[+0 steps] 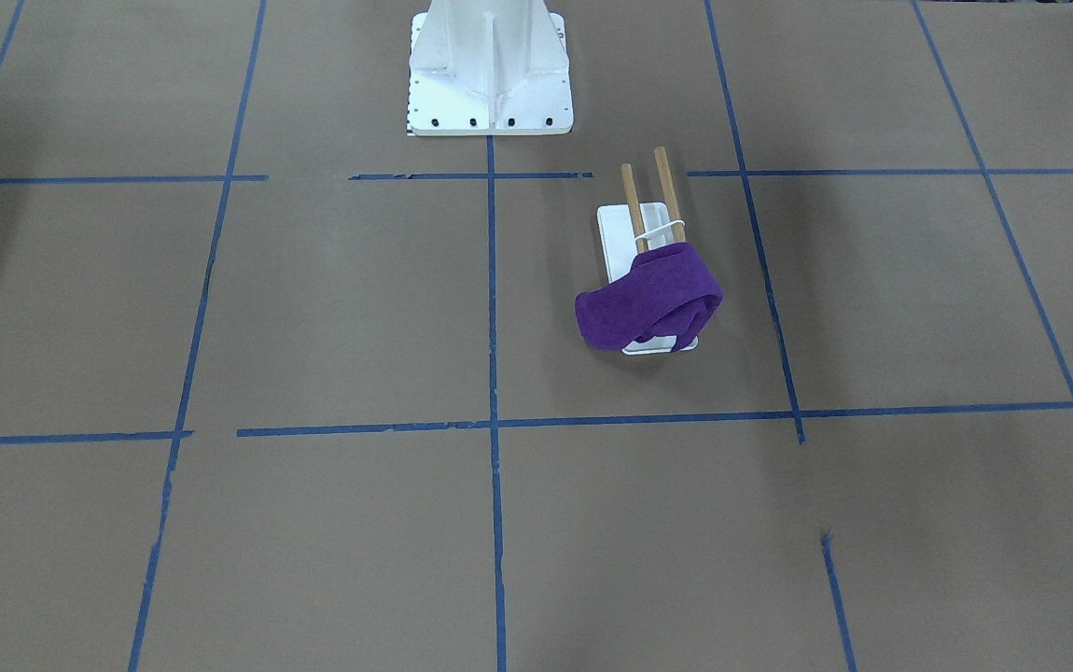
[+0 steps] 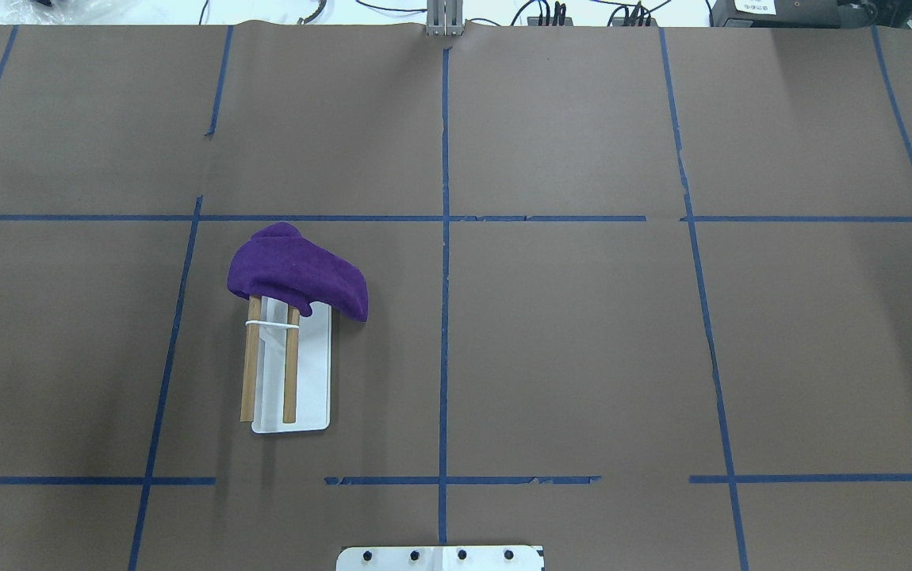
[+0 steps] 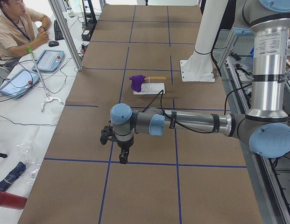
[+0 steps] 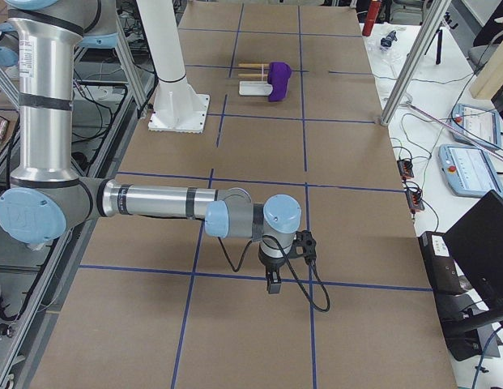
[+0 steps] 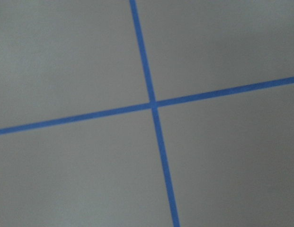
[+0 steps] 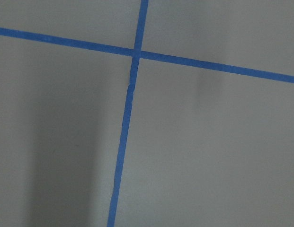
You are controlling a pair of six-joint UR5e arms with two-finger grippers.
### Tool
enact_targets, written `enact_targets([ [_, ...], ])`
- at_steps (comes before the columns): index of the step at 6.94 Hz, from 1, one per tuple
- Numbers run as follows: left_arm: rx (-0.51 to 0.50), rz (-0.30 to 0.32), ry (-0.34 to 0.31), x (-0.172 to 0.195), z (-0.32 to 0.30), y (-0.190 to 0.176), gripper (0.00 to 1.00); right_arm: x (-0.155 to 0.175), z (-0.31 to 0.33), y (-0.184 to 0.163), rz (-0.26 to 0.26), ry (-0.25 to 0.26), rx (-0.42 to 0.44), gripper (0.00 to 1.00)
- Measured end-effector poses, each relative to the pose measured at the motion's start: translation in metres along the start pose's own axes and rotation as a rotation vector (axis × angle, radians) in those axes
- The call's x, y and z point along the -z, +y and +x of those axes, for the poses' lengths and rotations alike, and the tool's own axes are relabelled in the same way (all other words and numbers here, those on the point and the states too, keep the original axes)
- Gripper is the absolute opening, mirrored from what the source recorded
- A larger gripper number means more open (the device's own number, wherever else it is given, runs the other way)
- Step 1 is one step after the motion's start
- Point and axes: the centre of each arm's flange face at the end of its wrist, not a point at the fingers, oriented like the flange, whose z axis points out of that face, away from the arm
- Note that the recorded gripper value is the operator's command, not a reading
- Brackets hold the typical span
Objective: Hang towel on rack
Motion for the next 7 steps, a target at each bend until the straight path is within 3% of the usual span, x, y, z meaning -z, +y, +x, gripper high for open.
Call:
enact_targets([
  [1,0.021,-0.019,0.000,0.003,-0.002,0.000,1.00,0.001,-0.001,-0.001,0.002,0.000,0.002,1.00],
  [4,0.002,0.011,-0.001,0.023,0.012,-0.024,1.00,0.005,-0.004,-0.005,0.011,0.001,0.010,1.00],
  [7,-0.023,0.036,0.062,0.029,0.021,-0.018,1.00,0.007,-0.005,-0.006,0.014,0.002,0.012,1.00],
])
